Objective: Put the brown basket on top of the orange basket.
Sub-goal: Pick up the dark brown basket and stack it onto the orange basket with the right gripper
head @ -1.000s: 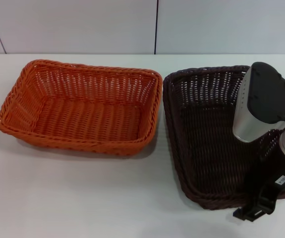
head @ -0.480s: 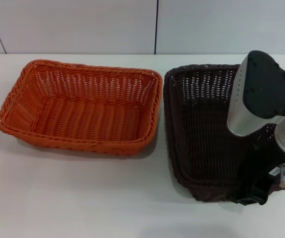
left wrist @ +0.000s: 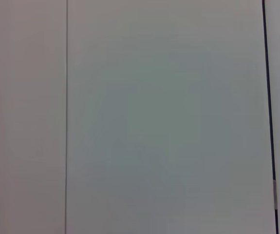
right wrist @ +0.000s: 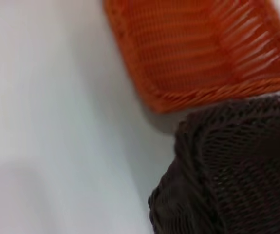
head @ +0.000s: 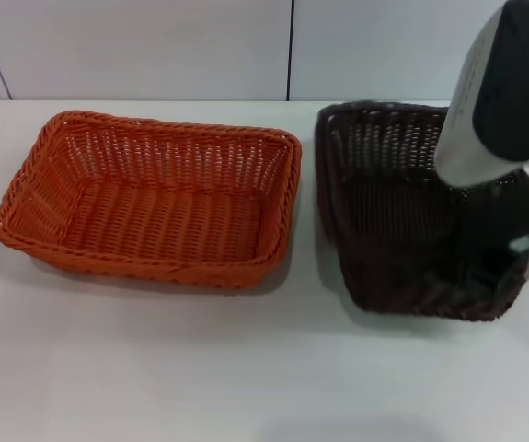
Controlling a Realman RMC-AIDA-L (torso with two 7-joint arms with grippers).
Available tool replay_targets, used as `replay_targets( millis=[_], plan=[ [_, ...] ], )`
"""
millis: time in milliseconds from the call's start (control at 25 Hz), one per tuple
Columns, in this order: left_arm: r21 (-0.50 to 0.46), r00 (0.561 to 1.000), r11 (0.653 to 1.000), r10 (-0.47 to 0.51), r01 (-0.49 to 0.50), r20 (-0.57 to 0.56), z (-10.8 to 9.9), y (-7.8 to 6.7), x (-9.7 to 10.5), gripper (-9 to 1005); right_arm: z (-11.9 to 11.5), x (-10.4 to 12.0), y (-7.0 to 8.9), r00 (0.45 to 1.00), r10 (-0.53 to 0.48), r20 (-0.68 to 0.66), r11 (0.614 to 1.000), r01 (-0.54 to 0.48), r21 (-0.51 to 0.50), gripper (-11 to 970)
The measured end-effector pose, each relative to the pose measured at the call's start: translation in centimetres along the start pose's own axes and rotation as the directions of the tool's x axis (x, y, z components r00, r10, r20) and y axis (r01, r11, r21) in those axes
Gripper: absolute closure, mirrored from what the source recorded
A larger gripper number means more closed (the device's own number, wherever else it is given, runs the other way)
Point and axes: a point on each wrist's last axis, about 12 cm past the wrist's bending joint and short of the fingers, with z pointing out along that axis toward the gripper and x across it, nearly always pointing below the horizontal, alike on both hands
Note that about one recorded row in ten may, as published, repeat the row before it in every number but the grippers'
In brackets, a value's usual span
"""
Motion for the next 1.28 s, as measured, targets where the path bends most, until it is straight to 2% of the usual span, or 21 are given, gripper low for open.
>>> replay_targets(
  millis=[360, 640, 800, 920, 1080, 1200, 1280],
  plan=[
    [0.0, 1.0, 1.0, 0.002, -0.002, -0.003, -0.1, 0.0, 0.1, 185, -3.0, -2.3, 0.9, 0.996, -0.079, 0.049, 0.983, 0.07, 0.171, 751],
    [-0.003, 1.0, 1.0, -0.014, 0.014, -0.008, -0.3, 0.3, 0.2, 185, -3.7, -4.6, 1.0, 0.988, -0.155, 0.022, 0.955, 0.144, 0.259, 754],
    [-0.002, 1.0, 1.0, -0.026, 0.026, -0.007, -0.3, 0.4, 0.2, 185, -3.6, -5.9, 1.4, 0.97, -0.245, 0.0, 0.919, 0.232, 0.318, 747],
    [-0.005, 1.0, 1.0, -0.025, 0.025, -0.011, -0.2, 0.5, 0.4, 185, -3.0, -6.8, 2.3, 0.925, -0.38, -0.017, 0.866, 0.362, 0.344, 742],
    [-0.006, 1.0, 1.0, -0.027, 0.027, -0.009, -0.2, 0.5, 0.3, 185, -2.1, -7.6, 3.7, 0.835, -0.55, -0.035, 0.775, 0.525, 0.352, 735],
    [-0.006, 1.0, 1.0, -0.028, 0.027, -0.008, -0.3, 0.5, 0.3, 185, -1.2, -7.7, 4.7, 0.727, -0.684, -0.055, 0.668, 0.655, 0.352, 729],
    [-0.007, 1.0, 1.0, -0.026, 0.026, -0.012, -0.3, 0.5, 0.4, 185, -0.6, -7.6, 5.2, 0.629, -0.774, -0.068, 0.568, 0.739, 0.364, 725]
  ],
)
